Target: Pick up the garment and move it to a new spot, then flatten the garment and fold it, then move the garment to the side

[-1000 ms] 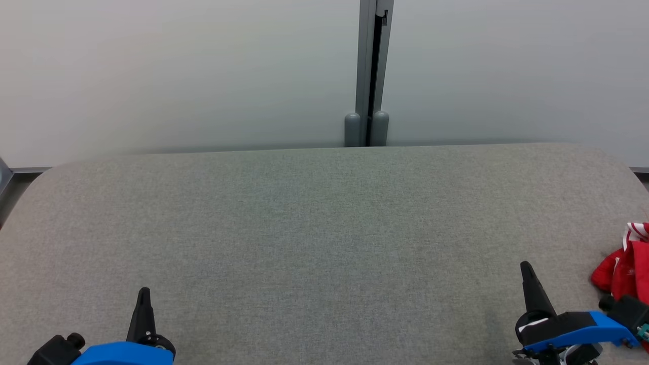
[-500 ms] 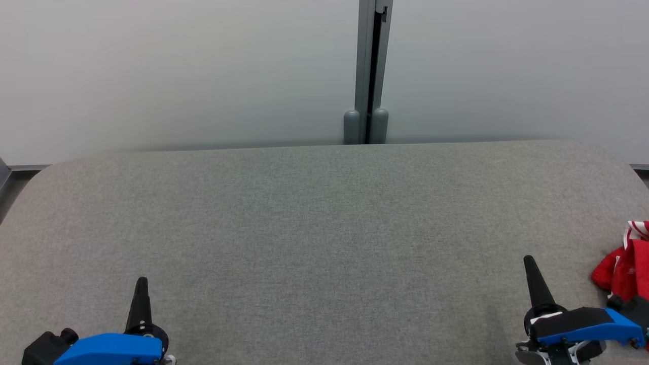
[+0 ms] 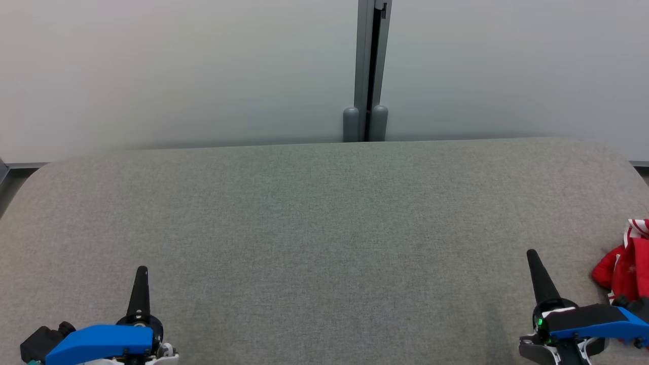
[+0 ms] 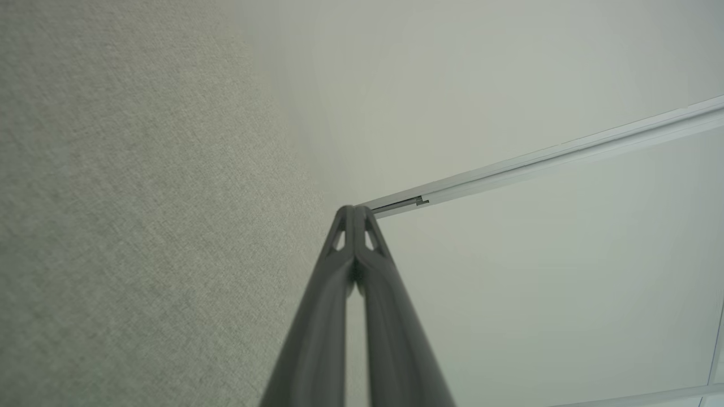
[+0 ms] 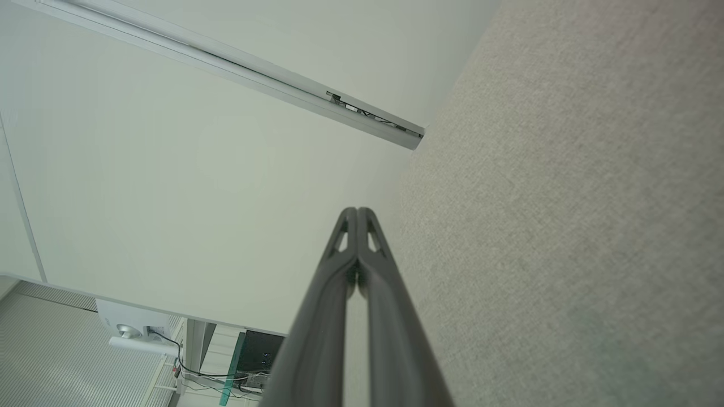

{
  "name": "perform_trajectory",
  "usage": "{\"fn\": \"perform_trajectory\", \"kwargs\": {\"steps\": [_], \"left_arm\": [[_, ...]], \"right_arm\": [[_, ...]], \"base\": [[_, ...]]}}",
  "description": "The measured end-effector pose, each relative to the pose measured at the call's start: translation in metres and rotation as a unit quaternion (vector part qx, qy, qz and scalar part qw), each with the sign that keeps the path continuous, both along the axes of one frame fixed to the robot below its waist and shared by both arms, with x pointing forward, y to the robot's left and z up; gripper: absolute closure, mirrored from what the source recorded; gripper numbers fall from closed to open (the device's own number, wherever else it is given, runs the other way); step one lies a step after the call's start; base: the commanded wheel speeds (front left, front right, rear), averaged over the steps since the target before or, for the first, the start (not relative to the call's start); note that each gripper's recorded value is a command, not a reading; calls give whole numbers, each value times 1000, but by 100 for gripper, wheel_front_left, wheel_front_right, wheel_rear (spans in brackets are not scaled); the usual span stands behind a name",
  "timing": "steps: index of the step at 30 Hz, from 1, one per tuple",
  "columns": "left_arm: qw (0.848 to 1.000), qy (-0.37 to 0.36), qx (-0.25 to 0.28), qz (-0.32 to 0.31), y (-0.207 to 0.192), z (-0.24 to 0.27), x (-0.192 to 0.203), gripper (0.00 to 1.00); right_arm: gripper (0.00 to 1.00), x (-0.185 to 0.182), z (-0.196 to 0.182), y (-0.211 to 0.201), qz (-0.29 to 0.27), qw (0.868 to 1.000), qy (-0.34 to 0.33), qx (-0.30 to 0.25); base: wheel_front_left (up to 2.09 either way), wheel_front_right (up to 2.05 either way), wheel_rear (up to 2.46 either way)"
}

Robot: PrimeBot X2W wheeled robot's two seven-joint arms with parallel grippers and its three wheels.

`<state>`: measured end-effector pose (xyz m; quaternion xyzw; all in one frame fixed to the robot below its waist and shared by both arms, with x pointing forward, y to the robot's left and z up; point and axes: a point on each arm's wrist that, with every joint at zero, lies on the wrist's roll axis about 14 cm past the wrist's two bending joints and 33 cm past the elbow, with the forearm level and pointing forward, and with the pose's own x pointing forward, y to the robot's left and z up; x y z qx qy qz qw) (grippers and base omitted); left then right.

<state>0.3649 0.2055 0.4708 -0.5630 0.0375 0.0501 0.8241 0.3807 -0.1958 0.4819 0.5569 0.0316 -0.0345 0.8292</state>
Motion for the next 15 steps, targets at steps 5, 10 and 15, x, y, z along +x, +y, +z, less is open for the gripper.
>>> {"fn": "perform_trajectory", "kwargs": {"steps": [5,10,15], "left_arm": [[1000,-5,-22,0,-1,3,2,100],[999,-15,-44,-1,-2,9,7,100],[998,-18,-64,-1,-2,11,8,100]], "right_arm": [[100,1,3,-1,-2,1000,-5,23],[100,2,5,-1,-2,999,-9,46],[100,2,7,-1,-1,998,-12,68]], "base": [[0,0,0],[0,0,0],[0,0,0]]}}
